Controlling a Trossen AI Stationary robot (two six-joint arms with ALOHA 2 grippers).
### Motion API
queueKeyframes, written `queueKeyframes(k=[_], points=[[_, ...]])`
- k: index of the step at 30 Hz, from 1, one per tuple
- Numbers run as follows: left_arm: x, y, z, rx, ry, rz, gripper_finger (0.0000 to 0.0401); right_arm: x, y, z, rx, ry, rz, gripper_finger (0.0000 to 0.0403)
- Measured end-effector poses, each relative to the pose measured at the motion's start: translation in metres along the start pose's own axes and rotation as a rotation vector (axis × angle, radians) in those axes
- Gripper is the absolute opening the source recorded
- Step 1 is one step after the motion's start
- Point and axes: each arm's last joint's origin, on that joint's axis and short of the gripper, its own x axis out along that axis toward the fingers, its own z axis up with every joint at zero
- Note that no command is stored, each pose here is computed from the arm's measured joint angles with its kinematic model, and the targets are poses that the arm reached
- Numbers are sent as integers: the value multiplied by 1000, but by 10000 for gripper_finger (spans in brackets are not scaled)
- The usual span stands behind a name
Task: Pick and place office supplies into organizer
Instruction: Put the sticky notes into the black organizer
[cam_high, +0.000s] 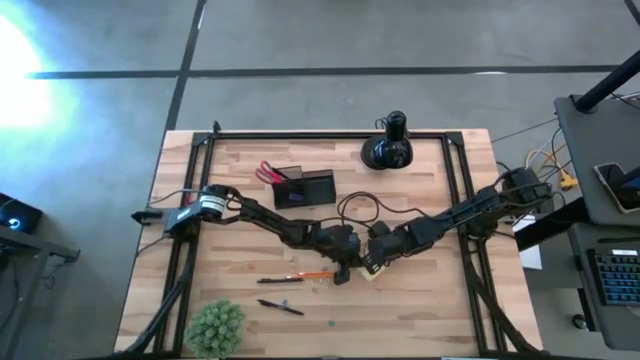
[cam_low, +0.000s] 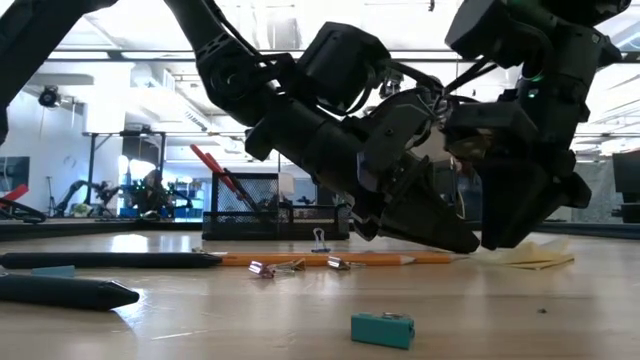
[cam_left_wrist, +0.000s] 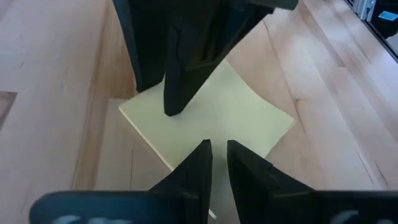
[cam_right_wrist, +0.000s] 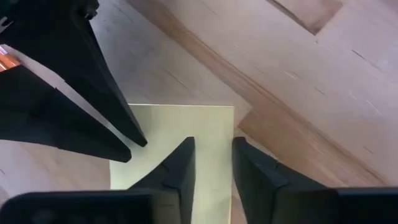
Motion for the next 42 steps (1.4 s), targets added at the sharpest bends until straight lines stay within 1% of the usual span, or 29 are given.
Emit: queueKeyframes(k=[5,7,12,16,21,23,25,27,29,31,33,36,40,42], points=[[0,1,1,1,-4,7,40,-2,8,3,-54,-4,20,27],[0,1,2,2,-16,12,40,-4,12,5,-70,6,25,13],[-8,-1,9,2,-16,20,40,-11,25,10,-108,13,47,8],[-22,-1,13,1,49,67,40,-22,39,15,-141,-4,81,7],[-48,-6,15,35,131,76,40,-34,53,23,-184,-45,73,7],[-57,-10,21,42,100,71,40,-40,53,24,-171,-57,10,8],[-71,-13,22,43,105,71,40,-44,50,23,-141,-37,-64,8],[-79,-16,25,71,69,65,40,-46,45,21,-119,-11,-118,8],[-83,-18,17,114,84,82,40,-46,42,17,-121,4,-149,9],[-80,-16,8,130,69,73,40,-45,42,16,-119,14,-143,19],[-77,-14,-1,118,81,44,40,-43,39,14,-97,36,-144,38],[-72,-12,-6,103,62,30,40,-41,36,12,-45,52,-157,77],[-62,-8,-17,98,96,34,40,-42,37,10,-37,55,-157,125],[-60,-8,-17,99,89,14,40,-43,38,8,-35,58,-154,144]])
